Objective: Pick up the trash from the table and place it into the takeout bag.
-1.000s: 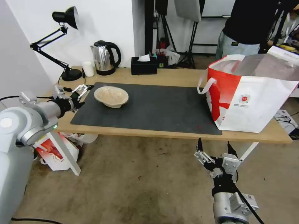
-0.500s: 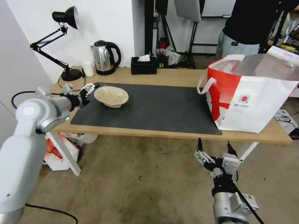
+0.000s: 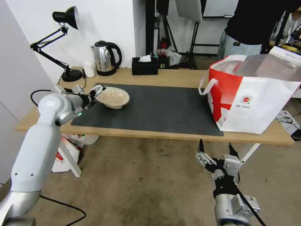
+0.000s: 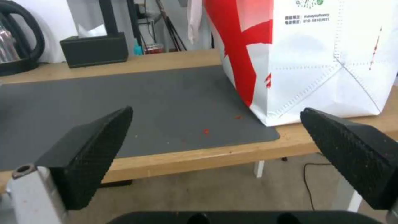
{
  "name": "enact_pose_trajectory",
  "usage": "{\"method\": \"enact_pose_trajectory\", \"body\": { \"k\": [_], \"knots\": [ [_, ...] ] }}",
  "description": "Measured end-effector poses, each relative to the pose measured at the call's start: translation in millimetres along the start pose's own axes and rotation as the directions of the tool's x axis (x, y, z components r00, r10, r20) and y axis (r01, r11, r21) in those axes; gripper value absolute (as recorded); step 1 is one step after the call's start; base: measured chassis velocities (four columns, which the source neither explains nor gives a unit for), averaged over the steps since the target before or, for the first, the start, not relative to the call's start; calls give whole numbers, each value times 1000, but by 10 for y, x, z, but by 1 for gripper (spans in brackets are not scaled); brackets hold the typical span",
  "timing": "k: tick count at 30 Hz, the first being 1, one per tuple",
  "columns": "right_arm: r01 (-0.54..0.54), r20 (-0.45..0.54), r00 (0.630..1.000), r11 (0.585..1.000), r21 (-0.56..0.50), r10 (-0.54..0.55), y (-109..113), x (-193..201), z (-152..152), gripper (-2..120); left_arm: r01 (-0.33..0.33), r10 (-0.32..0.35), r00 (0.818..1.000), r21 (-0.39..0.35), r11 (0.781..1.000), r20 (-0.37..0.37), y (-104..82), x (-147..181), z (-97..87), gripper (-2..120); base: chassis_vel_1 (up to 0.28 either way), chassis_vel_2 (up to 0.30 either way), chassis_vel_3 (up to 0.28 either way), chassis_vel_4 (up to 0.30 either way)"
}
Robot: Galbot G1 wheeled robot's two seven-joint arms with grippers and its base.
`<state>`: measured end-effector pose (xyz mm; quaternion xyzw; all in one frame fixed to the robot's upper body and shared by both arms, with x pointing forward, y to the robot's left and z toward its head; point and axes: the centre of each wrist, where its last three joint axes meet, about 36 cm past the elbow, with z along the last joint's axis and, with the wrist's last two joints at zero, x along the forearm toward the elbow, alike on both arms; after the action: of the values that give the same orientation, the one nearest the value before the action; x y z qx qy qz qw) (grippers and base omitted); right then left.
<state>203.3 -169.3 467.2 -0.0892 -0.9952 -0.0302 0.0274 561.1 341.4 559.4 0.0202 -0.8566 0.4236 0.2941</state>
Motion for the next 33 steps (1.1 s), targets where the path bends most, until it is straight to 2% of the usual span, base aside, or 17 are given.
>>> {"method": "enact_pose_trajectory", "body": {
  "k": [14,33],
  "knots": [
    [0,0,1000,1000,0,0,0,0,0,100,26,-26,999,-12,1000,-21,-9,-221,102,100,0,0,0,0],
    [0,0,1000,1000,0,0,0,0,0,100,28,-29,999,-23,999,-38,-96,-459,188,100,0,0,0,0]
  ]
}}
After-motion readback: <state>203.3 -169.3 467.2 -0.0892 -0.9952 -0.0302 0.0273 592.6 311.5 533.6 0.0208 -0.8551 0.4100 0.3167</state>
